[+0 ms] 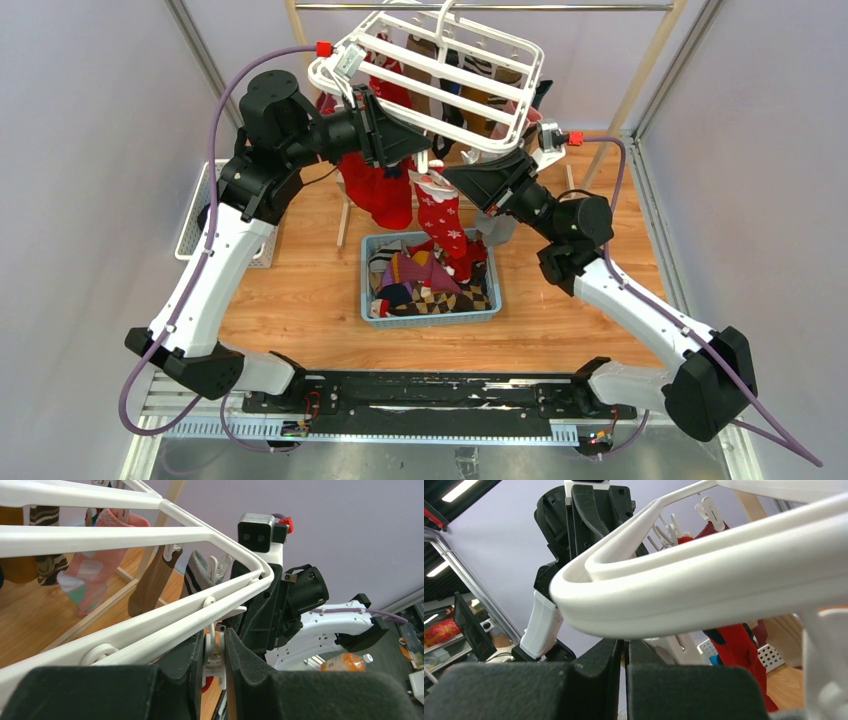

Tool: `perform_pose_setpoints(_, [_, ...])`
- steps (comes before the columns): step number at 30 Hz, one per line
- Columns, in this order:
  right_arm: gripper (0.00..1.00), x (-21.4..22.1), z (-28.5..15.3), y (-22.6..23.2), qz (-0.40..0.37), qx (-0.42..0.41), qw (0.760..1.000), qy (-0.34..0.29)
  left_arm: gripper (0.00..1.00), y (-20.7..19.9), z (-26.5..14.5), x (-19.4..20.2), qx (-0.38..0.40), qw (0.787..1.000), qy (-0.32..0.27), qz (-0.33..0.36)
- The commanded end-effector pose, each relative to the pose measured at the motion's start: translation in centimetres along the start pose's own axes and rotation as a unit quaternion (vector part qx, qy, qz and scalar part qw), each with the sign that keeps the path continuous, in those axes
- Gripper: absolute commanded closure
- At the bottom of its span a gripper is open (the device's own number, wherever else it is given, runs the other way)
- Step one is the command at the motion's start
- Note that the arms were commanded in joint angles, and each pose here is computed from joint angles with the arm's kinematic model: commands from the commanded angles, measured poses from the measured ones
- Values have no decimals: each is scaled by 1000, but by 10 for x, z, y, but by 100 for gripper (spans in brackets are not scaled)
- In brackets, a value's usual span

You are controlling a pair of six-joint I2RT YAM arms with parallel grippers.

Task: Clip the socks to the hanger
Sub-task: Clamp the sock onto the hanger.

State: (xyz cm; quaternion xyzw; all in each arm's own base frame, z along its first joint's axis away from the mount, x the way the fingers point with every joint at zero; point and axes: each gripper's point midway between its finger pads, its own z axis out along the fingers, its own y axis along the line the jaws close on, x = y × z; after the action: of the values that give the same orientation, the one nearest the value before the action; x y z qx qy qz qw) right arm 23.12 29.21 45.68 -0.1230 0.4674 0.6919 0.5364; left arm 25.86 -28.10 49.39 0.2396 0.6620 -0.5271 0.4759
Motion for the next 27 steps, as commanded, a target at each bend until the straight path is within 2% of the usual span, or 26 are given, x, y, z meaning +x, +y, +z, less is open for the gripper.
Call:
perform_pose_setpoints(1, [100,-18,2,8,3,-26,999,-33,91,-23,-5,10,51,998,31,-7])
perform_pose_setpoints(21, [100,-29,3,12,28,-56,996,-64,91,-24,-4,8,56,998,31,-2])
perform_pose_setpoints(27, [100,-34,-1,14,22,-57,995,-77,84,-21,-4,7,46,999,26,5])
